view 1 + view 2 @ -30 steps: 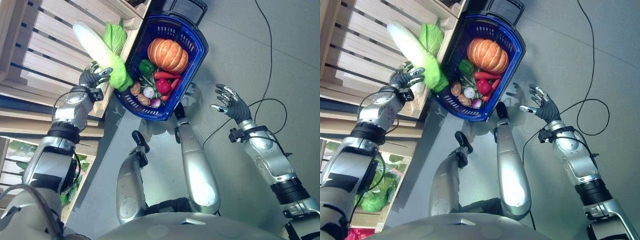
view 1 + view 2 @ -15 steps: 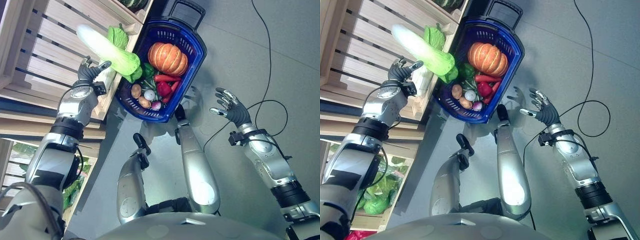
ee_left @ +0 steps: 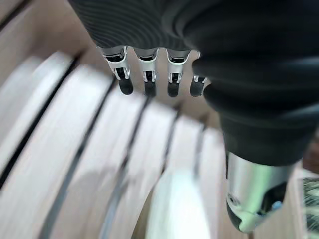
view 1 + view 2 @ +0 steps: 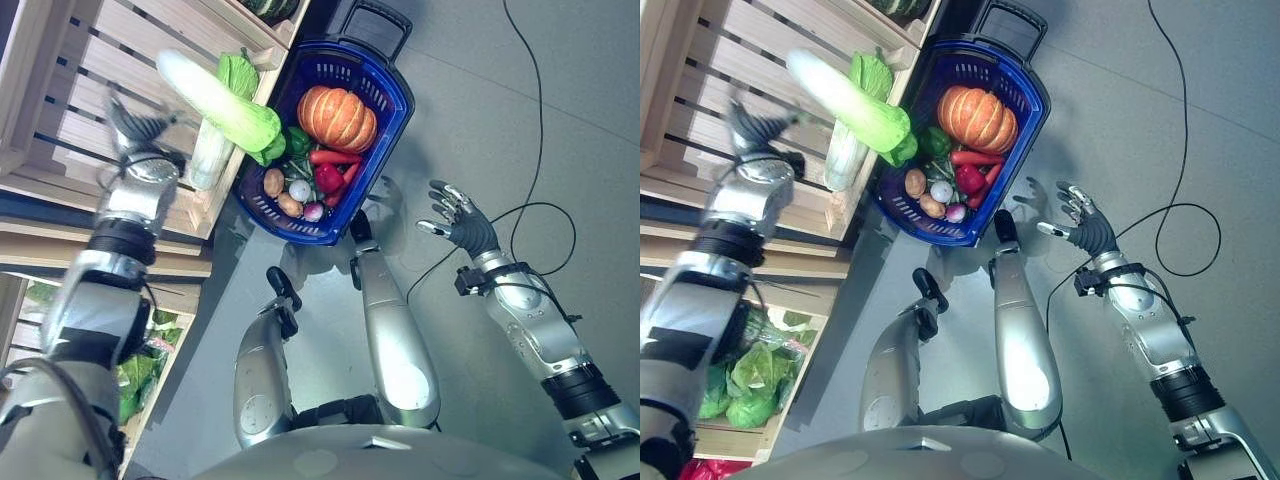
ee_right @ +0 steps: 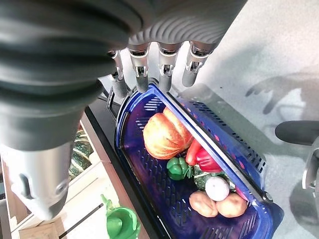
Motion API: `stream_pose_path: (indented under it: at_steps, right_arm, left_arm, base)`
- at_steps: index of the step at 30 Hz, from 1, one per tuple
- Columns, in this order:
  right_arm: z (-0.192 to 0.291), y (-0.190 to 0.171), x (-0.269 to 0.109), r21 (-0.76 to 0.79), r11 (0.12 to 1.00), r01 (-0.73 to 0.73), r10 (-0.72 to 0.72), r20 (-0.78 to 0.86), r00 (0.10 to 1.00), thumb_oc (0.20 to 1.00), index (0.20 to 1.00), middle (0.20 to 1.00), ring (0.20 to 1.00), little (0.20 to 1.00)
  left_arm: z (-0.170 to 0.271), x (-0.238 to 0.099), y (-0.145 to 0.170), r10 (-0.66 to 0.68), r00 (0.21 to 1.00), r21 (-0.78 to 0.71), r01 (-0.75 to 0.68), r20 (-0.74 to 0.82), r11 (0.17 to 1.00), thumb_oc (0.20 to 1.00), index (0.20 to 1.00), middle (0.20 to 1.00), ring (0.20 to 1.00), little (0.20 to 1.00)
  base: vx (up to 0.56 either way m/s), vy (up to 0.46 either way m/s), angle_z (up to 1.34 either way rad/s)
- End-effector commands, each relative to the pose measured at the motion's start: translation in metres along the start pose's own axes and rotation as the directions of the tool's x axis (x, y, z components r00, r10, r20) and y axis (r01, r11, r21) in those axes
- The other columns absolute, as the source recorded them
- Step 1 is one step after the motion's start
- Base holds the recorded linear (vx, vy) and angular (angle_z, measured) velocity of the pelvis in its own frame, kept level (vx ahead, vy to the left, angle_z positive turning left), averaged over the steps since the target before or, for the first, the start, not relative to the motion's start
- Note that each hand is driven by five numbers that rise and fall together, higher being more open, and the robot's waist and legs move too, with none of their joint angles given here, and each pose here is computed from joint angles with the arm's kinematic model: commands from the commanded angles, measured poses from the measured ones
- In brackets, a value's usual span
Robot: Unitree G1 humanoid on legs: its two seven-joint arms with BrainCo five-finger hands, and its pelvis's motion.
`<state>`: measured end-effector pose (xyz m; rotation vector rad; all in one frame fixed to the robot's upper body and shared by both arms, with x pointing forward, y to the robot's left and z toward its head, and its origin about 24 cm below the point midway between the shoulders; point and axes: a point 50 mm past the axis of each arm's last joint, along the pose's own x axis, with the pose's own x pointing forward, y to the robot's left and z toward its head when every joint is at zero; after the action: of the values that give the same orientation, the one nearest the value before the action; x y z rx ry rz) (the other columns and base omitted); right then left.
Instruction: Pick up fruits and vegetables into the basket
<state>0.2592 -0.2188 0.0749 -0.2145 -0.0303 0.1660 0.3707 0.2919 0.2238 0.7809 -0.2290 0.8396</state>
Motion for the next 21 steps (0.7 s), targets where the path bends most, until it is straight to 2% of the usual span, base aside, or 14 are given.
stream_pose_path:
  at_steps: [1,3,4,5,7,8,11,13,14,17,19,20,21]
  right_arm:
    - [0.006,0.004,-0.007,0.060,0.998,-0.011,0.006,0.086,0.996,1.000,1.000,1.000,1.000,1.000]
    - [0.004,0.010,-0.007,0.057,0.998,-0.010,0.005,0.083,0.997,1.000,1.000,1.000,1.000,1.000]
    - [0.005,0.012,-0.006,0.051,0.999,-0.009,0.005,0.083,0.997,1.000,1.000,1.000,1.000,1.000]
    - [0.008,0.015,-0.003,0.041,0.999,-0.011,0.007,0.082,0.997,1.000,1.000,1.000,1.000,1.000]
    - [0.012,0.017,-0.001,0.033,0.999,-0.014,0.011,0.082,0.997,1.000,1.000,1.000,1.000,1.000]
    - [0.015,0.017,0.001,0.028,0.999,-0.017,0.015,0.082,0.997,1.000,1.000,1.000,1.000,1.000]
    - [0.018,0.016,0.002,0.025,1.000,-0.016,0.014,0.081,0.997,1.000,1.000,1.000,1.000,1.000]
    - [0.019,0.015,0.004,0.030,0.999,-0.014,0.011,0.083,0.996,1.000,1.000,1.000,1.000,1.000]
    - [0.020,0.015,0.004,0.035,0.999,-0.012,0.009,0.084,0.996,1.000,1.000,1.000,1.000,1.000]
    - [0.019,0.010,0.003,0.039,0.999,-0.011,0.008,0.078,0.997,1.000,1.000,1.000,1.000,1.000]
    - [0.018,0.006,0.001,0.032,0.999,-0.016,0.013,0.073,0.997,1.000,1.000,1.000,1.000,1.000]
    - [0.017,0.005,0.000,0.030,0.999,-0.017,0.015,0.072,0.997,1.000,1.000,1.000,1.000,1.000]
    - [0.015,0.003,-0.002,0.026,0.999,-0.021,0.019,0.070,0.997,1.000,1.000,1.000,1.000,1.000]
  left_arm:
    - [0.002,0.014,0.026,0.049,0.999,-0.101,-0.049,0.006,0.994,1.000,1.000,1.000,1.000,1.000]
    - [-0.008,0.001,0.002,-0.143,0.982,-0.322,0.097,-0.122,0.942,1.000,1.000,1.000,1.000,1.000]
    - [-0.012,-0.007,-0.011,-0.245,0.954,-0.428,0.152,-0.171,0.891,1.000,1.000,1.000,1.000,1.000]
    - [-0.018,-0.019,-0.029,-0.371,0.900,-0.586,0.176,-0.230,0.791,1.000,1.000,1.000,1.000,1.000]
    - [-0.021,-0.025,-0.037,-0.430,0.869,-0.662,0.174,-0.244,0.729,1.000,1.000,1.000,1.000,1.000]
    - [-0.023,-0.030,-0.042,-0.458,0.853,-0.728,0.146,-0.251,0.670,1.000,1.000,1.000,1.000,1.000]
    - [-0.026,-0.033,-0.044,-0.462,0.852,-0.764,0.123,-0.246,0.634,1.000,1.000,1.000,1.000,1.000]
    - [-0.022,-0.031,-0.040,-0.394,0.889,-0.708,0.124,-0.231,0.695,1.000,1.000,1.000,1.000,1.000]
    - [-0.016,-0.026,-0.033,-0.300,0.932,-0.614,0.117,-0.203,0.780,1.000,1.000,1.000,1.000,1.000]
    - [0.005,-0.007,-0.011,-0.130,0.988,-0.329,0.094,-0.088,0.940,1.000,1.000,1.000,1.000,1.000]
    - [0.014,0.005,0.003,-0.060,0.998,-0.136,0.057,-0.021,0.989,1.000,1.000,1.000,1.000,1.000]
    - [0.018,0.010,0.009,-0.031,1.000,-0.069,0.031,0.004,0.997,1.000,1.000,1.000,1.000,1.000]
    - [0.022,0.017,0.019,0.018,0.998,0.062,-0.022,0.060,0.998,1.000,1.000,1.000,1.000,1.000]
  base:
    - [0.00,0.000,0.00]
    - [0.00,0.000,0.00]
    - [-0.02,0.037,0.01]
    - [-0.01,0.047,0.02]
    - [0.00,0.040,0.01]
    - [0.00,0.000,0.00]
    - [0.00,0.000,0.00]
    - [0.01,-0.049,0.00]
    - [0.01,-0.069,0.01]
    - [0.01,-0.054,0.01]
    - [0.00,0.000,0.00]
    - [0.02,0.032,-0.01]
    - [0.02,0.033,-0.01]
